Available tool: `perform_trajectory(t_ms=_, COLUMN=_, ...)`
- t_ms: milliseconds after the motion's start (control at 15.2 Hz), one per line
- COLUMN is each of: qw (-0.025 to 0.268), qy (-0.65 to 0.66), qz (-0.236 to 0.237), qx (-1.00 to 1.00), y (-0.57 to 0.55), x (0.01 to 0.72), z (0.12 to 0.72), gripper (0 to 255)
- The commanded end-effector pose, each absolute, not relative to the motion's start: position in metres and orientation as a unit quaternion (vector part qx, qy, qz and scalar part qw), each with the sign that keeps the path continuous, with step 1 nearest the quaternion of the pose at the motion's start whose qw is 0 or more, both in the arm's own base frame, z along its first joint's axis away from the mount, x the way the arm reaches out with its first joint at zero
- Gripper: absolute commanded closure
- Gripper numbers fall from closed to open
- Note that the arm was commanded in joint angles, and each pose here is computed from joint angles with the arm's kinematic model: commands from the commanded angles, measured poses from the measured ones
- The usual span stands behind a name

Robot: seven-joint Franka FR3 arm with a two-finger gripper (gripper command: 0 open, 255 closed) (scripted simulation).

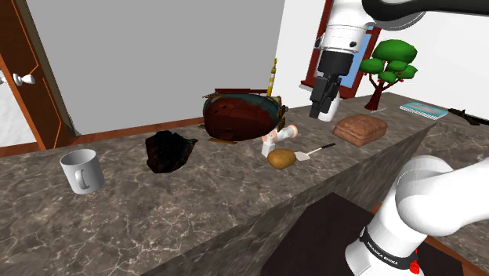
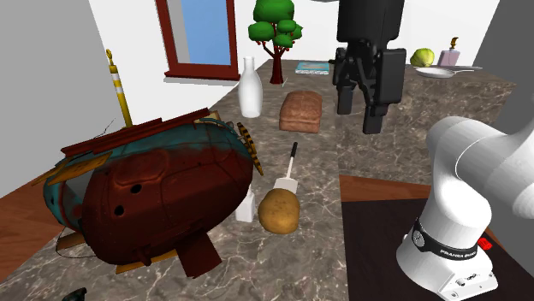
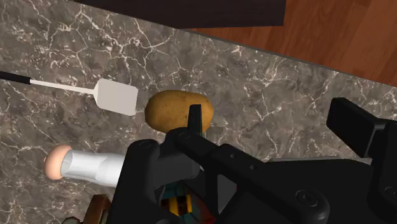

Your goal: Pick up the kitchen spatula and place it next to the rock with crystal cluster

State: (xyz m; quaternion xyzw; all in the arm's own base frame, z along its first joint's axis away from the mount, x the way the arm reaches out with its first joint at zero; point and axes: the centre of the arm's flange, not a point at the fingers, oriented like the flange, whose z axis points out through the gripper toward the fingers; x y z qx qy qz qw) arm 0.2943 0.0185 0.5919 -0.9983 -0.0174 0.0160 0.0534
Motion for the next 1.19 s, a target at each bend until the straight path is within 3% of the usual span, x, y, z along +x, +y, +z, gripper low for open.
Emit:
perform_trajectory(t_ms=0, qw=0.053, qy=-0.017, qz=0.016, qx=-0.998, y=0.018, x=0.294, z=0.592, gripper=0)
perform_trajectory(t_ms=1122, qw=0.01, qy=-0.382, qz=0.023, qx=-0.924, y=-0.141, x=0.278, z=0.46, gripper=0)
